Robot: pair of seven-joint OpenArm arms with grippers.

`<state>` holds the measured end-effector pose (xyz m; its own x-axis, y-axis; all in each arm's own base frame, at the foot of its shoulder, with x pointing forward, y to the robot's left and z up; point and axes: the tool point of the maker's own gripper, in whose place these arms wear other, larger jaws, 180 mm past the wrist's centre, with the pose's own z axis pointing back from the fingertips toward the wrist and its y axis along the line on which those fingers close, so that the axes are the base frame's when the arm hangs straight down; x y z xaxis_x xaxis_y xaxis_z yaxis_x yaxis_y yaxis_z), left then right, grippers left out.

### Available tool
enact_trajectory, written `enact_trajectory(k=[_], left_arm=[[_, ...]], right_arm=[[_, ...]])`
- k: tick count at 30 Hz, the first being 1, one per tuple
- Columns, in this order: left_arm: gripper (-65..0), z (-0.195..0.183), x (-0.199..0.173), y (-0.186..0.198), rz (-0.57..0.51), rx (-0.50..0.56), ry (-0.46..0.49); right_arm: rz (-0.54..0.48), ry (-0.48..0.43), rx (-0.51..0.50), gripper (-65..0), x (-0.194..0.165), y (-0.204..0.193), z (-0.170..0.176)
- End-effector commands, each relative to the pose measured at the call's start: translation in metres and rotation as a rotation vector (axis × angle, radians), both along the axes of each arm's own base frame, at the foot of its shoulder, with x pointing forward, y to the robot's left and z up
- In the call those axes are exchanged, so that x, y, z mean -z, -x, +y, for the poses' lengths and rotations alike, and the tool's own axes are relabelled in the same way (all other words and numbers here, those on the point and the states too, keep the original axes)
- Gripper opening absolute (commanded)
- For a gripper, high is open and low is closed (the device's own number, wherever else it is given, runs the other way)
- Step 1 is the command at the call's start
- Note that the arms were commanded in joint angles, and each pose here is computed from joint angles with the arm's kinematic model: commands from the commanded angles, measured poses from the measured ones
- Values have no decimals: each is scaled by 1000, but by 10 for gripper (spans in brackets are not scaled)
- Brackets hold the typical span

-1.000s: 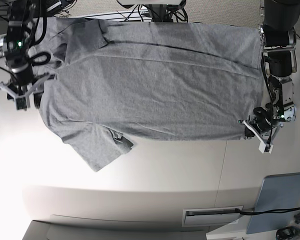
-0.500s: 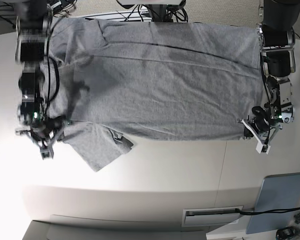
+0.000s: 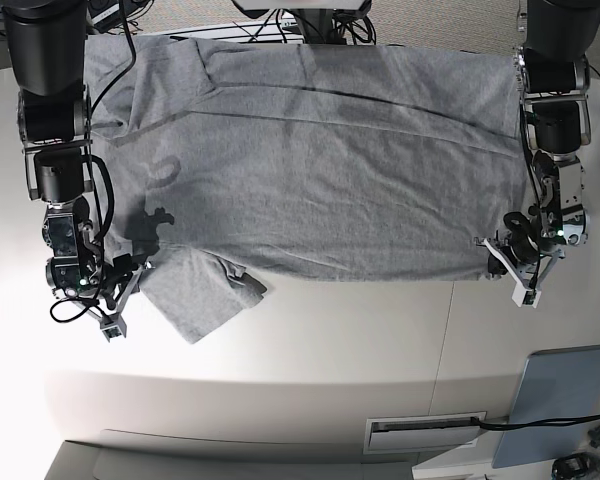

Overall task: Fold the T-shirt properly
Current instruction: 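Grasp the hem corners with both grippers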

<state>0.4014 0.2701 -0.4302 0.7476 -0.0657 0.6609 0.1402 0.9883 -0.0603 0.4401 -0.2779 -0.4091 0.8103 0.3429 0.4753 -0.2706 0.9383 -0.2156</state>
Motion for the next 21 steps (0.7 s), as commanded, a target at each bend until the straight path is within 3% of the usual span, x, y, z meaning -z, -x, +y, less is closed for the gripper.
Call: enact_trajectory(k=[1, 4, 9, 15, 21], left_arm=[[-650, 6, 3, 5, 44, 6, -32], [-650, 5, 3, 5, 43, 6, -29], [-650, 5, 3, 5, 43, 5, -28], [-650, 14, 2, 2, 35, -62, -35], [-650, 13, -21, -3, 8, -44, -70]], right_arm=[[-4, -13, -12, -414, -7, -4, 0], [17, -15, -17, -442, -3, 0, 1], [70, -10, -30, -650, 4, 11, 1], [37, -9, -38, -650, -3, 5, 4], [-73, 50, -73, -650, -42, -5, 9]])
